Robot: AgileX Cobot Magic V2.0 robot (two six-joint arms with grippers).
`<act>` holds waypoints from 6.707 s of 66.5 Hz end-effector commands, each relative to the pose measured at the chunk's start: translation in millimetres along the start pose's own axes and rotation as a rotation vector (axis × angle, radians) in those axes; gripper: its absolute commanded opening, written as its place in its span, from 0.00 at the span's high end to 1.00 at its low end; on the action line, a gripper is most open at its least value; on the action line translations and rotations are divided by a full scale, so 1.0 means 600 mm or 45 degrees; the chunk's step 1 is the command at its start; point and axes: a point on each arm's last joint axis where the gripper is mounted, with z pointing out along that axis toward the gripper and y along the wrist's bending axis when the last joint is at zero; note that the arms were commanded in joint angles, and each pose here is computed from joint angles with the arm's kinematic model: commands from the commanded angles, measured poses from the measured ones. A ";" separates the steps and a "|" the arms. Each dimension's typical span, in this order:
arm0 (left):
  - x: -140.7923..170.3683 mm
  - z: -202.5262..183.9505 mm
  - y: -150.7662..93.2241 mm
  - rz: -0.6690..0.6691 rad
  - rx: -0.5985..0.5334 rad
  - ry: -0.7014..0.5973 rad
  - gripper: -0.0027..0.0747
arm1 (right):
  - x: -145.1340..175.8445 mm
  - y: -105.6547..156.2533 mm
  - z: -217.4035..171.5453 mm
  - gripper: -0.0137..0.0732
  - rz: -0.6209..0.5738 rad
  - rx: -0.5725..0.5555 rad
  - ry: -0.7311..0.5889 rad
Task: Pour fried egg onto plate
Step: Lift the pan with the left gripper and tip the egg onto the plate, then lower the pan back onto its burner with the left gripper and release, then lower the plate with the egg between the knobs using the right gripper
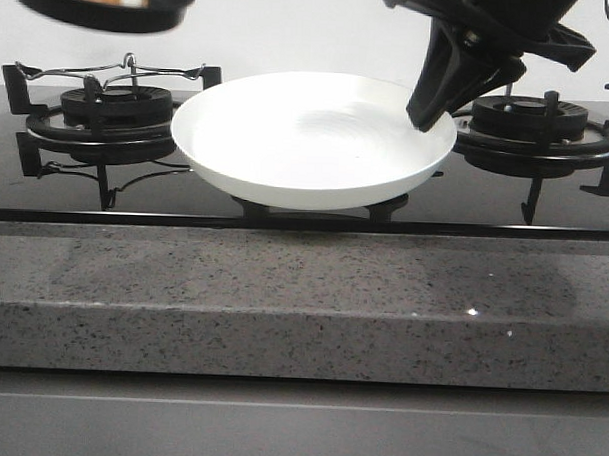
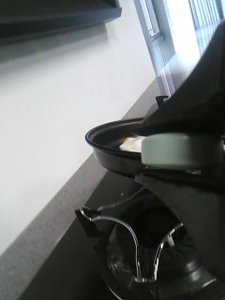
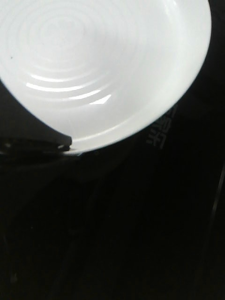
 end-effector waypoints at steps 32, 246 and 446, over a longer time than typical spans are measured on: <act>0.089 -0.048 -0.287 0.685 0.184 -0.022 0.99 | -0.019 0.012 -0.030 0.92 -0.013 -0.020 -0.128; -0.023 0.056 0.074 -0.122 -0.006 -0.188 0.95 | -0.019 0.012 -0.030 0.92 -0.013 -0.020 -0.128; 0.242 -0.184 -0.224 1.008 -0.893 0.323 0.23 | -0.065 0.031 -0.082 0.92 -0.052 -0.061 -0.200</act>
